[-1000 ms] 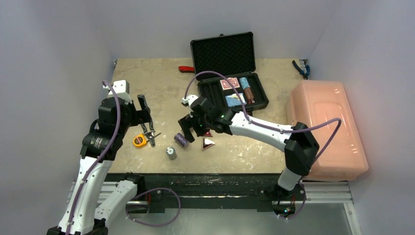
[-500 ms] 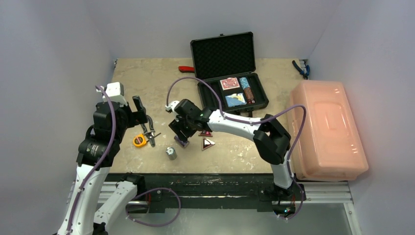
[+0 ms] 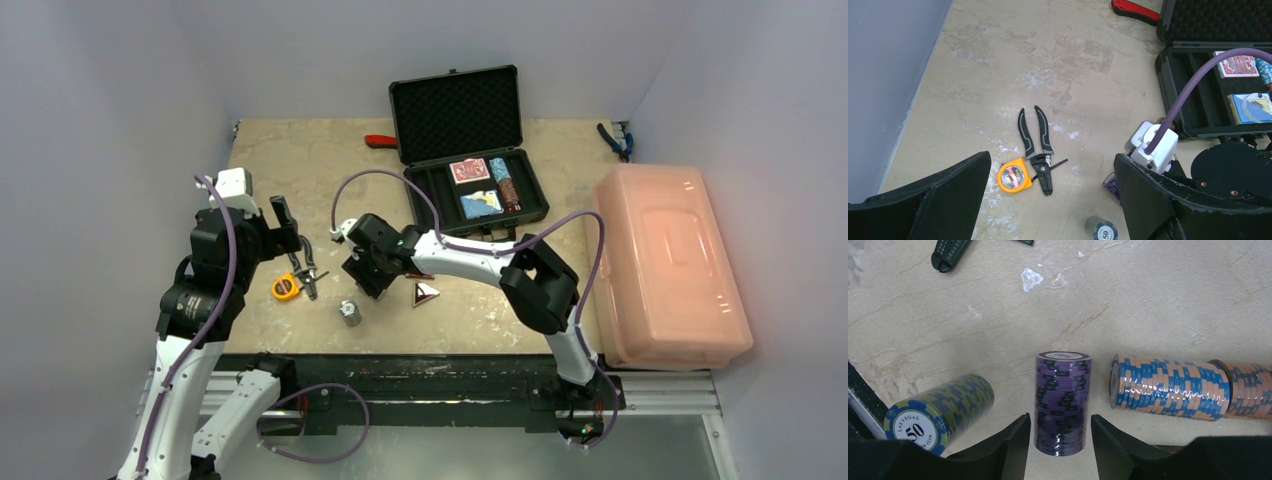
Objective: Pack up texas hold em set
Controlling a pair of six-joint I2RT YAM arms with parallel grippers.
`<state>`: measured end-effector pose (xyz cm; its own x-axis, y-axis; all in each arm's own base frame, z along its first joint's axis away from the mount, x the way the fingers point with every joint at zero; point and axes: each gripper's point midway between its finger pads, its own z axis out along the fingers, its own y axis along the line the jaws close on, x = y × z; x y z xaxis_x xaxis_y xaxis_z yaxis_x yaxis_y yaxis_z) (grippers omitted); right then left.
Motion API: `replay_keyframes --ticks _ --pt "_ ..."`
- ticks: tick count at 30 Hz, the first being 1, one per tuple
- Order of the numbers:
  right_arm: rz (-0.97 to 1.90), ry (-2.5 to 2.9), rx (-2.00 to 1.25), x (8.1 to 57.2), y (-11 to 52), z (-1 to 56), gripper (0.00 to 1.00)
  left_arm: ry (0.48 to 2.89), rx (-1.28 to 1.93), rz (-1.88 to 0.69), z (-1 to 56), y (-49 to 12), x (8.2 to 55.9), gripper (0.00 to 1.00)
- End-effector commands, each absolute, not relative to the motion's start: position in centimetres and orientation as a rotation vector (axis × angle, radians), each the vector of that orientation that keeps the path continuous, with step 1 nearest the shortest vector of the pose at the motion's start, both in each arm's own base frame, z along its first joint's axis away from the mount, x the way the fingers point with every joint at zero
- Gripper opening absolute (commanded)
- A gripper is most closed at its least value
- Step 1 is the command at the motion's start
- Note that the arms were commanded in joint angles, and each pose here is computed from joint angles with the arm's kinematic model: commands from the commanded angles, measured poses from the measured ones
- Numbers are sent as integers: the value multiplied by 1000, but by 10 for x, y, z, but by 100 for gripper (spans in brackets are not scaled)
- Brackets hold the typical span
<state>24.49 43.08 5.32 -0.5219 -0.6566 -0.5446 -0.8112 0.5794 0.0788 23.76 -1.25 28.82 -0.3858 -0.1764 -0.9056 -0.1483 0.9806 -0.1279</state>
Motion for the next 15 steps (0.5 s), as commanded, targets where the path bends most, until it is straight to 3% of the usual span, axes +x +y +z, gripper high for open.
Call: replay_keyframes --ticks 1,15 --pt "467 2298 -1188 249 444 66 51 1924 -235 -29 302 -11 240 93" --pt "446 2317 -1218 246 444 47 51 1931 -235 -25 300 -11 241 93"
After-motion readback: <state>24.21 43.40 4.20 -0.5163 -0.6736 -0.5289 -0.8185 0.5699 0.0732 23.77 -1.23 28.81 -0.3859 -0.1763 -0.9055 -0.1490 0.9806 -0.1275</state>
